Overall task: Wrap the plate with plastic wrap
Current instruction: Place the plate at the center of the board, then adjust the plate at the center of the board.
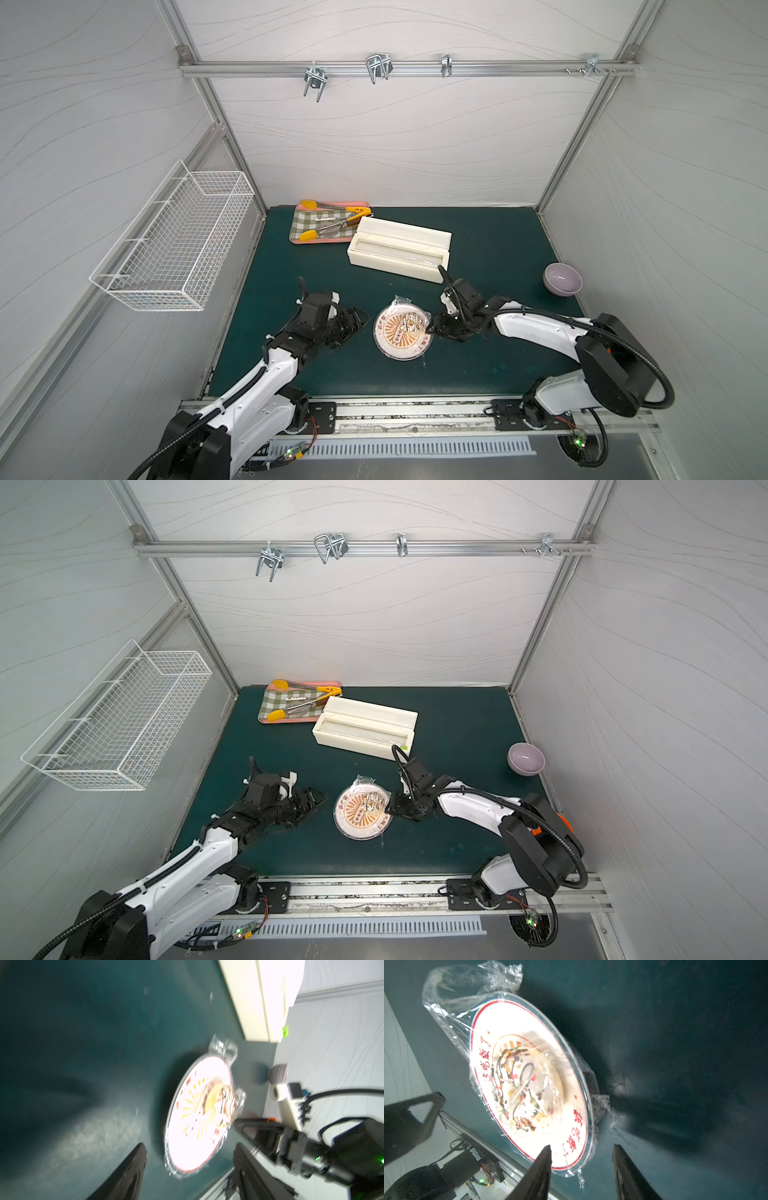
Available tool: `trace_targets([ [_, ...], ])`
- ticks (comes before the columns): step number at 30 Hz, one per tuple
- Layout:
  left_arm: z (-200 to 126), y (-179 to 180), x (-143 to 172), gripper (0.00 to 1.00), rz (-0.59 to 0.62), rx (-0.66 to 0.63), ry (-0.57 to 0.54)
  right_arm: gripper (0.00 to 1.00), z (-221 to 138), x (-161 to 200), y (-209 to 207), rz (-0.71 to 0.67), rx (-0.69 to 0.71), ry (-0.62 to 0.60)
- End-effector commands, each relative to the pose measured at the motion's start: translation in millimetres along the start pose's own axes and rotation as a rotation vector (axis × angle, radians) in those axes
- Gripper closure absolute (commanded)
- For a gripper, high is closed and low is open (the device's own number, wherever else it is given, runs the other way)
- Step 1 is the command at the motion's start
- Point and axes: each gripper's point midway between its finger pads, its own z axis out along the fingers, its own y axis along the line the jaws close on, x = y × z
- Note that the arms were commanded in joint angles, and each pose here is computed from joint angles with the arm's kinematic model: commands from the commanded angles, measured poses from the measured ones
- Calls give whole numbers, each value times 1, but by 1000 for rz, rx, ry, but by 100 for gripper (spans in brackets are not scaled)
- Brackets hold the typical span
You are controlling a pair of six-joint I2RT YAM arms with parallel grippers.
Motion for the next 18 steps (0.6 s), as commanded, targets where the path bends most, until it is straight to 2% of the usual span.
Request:
trace_targets([
  [1,16,-9,-4,27,79,-8,85,53,14,5,-1,41,1,27],
  [5,42,-19,-12,28,93,55,109,63,21,-2,-4,31,17,13],
  [9,62,-31,4,29,136,93,164,68,24,-17,-7,22,19,22],
  [14,74,-46,45,30,202,117,229,68,15,-43,-12,-27,34,7],
  [18,79,-47,80,33,211,133,317,61,6,-62,-13,-54,37,6],
])
